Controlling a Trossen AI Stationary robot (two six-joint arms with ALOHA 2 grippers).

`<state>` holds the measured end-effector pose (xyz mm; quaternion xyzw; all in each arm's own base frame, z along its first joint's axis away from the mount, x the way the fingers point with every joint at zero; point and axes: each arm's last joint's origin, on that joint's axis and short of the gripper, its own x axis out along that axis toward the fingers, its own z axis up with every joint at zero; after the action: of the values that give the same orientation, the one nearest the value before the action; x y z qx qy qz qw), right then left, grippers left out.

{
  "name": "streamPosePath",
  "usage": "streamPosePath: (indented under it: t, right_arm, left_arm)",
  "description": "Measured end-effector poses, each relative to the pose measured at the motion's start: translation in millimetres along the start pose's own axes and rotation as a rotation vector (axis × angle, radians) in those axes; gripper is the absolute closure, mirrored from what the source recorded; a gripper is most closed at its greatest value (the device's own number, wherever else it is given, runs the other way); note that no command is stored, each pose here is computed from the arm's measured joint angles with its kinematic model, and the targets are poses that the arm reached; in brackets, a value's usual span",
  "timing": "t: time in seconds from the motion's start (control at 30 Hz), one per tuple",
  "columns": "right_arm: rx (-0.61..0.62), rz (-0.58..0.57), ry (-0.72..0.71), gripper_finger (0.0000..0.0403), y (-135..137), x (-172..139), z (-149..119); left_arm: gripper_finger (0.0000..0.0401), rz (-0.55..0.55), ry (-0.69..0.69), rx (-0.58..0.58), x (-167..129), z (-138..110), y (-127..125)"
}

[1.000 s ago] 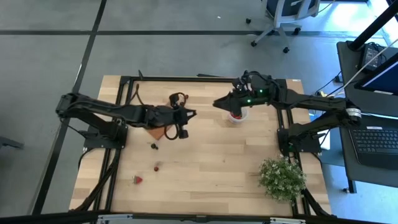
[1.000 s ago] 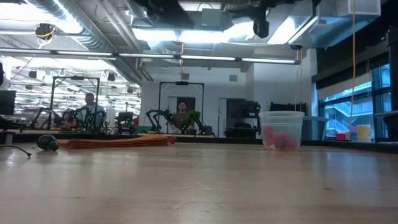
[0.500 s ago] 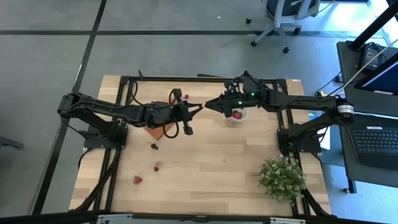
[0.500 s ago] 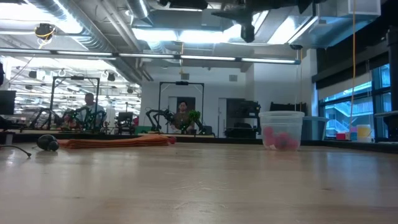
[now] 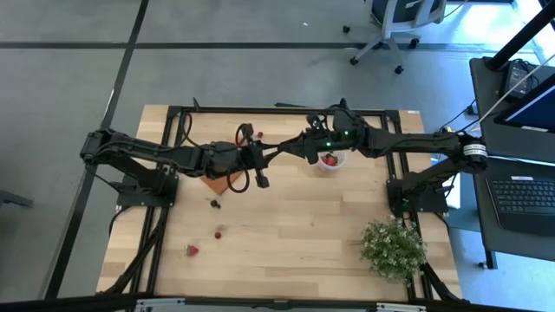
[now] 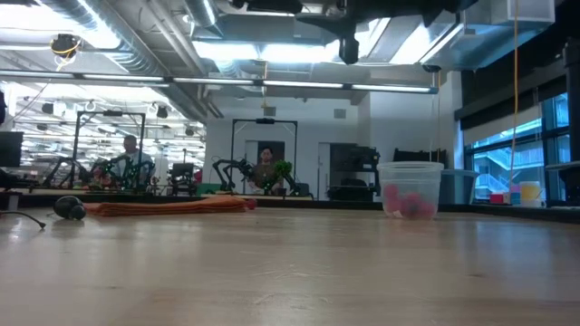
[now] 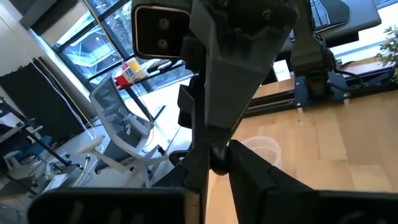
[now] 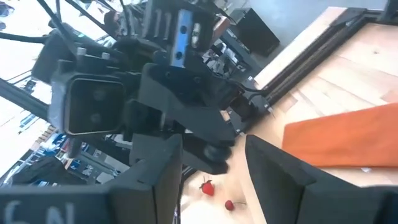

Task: Pick and placing Produce into tupperware
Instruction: Put the bottom blueberry into the transparent container

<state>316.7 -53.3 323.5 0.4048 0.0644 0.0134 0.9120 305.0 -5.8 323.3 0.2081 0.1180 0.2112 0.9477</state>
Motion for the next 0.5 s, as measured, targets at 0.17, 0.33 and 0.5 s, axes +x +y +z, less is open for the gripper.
streamPosePath:
  t: [0.17, 0.33, 0.5]
  right_arm:
    - [-0.001, 0.003, 0.005, 0.0227, -0.4, 2.1, -1.6]
    - [-0.006, 0.012, -0.005, 0.0247, 0.4, 1.9, -0.5]
    - [-0.01, 0.018, -0.007, 0.0284, 1.2, 1.6, -0.1]
  left_arm:
    - [0.036, 0.009, -0.021, 0.005, 0.0, 2.3, 1.0]
    - [0.0357, 0.015, -0.039, -0.005, -0.1, 4.2, 1.7]
    - [0.036, 0.0, -0.049, -0.007, -0.1, 4.7, 1.4]
